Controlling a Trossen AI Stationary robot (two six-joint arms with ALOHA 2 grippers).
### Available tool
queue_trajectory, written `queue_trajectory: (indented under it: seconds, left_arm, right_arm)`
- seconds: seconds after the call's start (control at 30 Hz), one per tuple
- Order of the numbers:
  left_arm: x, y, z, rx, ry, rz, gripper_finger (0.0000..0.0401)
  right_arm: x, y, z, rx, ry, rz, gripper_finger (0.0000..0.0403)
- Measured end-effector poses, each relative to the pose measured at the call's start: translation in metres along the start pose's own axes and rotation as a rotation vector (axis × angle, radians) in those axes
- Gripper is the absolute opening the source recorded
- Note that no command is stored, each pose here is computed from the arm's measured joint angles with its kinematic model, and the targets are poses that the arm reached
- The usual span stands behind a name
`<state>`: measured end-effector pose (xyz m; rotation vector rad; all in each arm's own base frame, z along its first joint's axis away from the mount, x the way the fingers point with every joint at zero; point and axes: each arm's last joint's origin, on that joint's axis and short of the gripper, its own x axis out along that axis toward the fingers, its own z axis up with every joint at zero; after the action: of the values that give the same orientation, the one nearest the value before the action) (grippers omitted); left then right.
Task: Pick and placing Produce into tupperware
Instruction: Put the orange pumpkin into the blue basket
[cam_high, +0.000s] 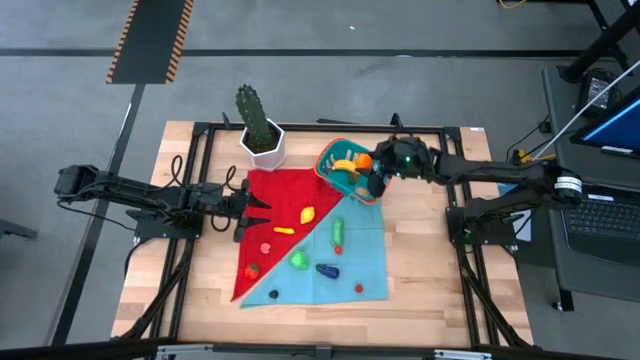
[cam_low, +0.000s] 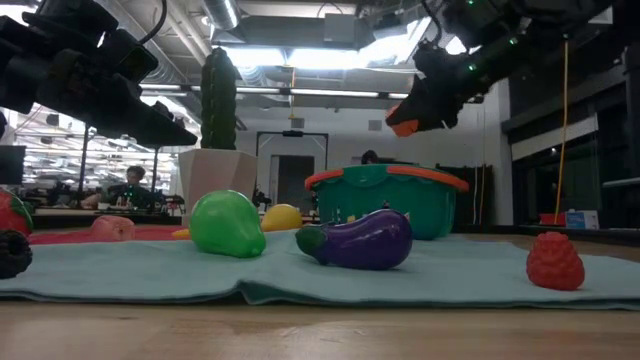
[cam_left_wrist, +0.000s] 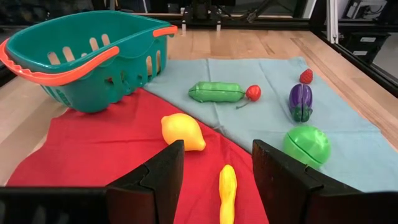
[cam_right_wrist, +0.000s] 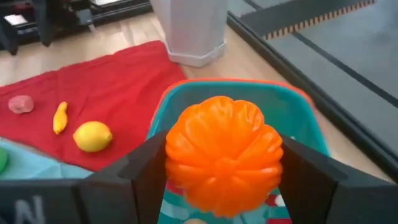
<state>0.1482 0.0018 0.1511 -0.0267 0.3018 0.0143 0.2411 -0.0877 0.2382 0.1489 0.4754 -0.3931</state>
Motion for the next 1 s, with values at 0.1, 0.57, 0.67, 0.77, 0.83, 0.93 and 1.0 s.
queue_trajectory:
  seconds: [0.1,0.57,0.67,0.77,0.83,0.93,1.0]
  left_arm:
    - [0.000,0.000,0.000,0.000,0.000,0.000,0.0179]
    - [0.000,0.000,0.000,-0.020,0.000,0.000,0.0179]
    - [0.000,0.000,0.000,-0.022,0.000,0.000,0.0179]
    - [0.000,0.000,0.000,-0.022,0.000,0.000,0.0179]
    - [0.000,0.000,0.000,-0.022,0.000,0.000,0.0179]
    - [0.000,0.000,0.000,-0.023,0.000,0.000,0.0179]
    - [0.000,0.000,0.000,-0.026,0.000,0.000,0.0179]
  right_arm:
    - [-0.002,-0.003,0.011,-0.032,0.014,0.025,0.0247]
    - [0.038,-0.019,0.024,-0.069,0.251,0.099,0.0247]
    - [0.047,-0.022,0.026,-0.088,0.340,0.099,0.0247]
    - [0.056,-0.022,0.034,-0.120,0.395,0.129,0.0247]
    - [0.062,-0.022,0.038,-0.147,0.444,0.142,0.0247]
    - [0.070,-0.022,0.047,-0.186,0.504,0.159,0.0247]
    - [0.076,-0.022,0.051,-0.202,0.555,0.175,0.0247]
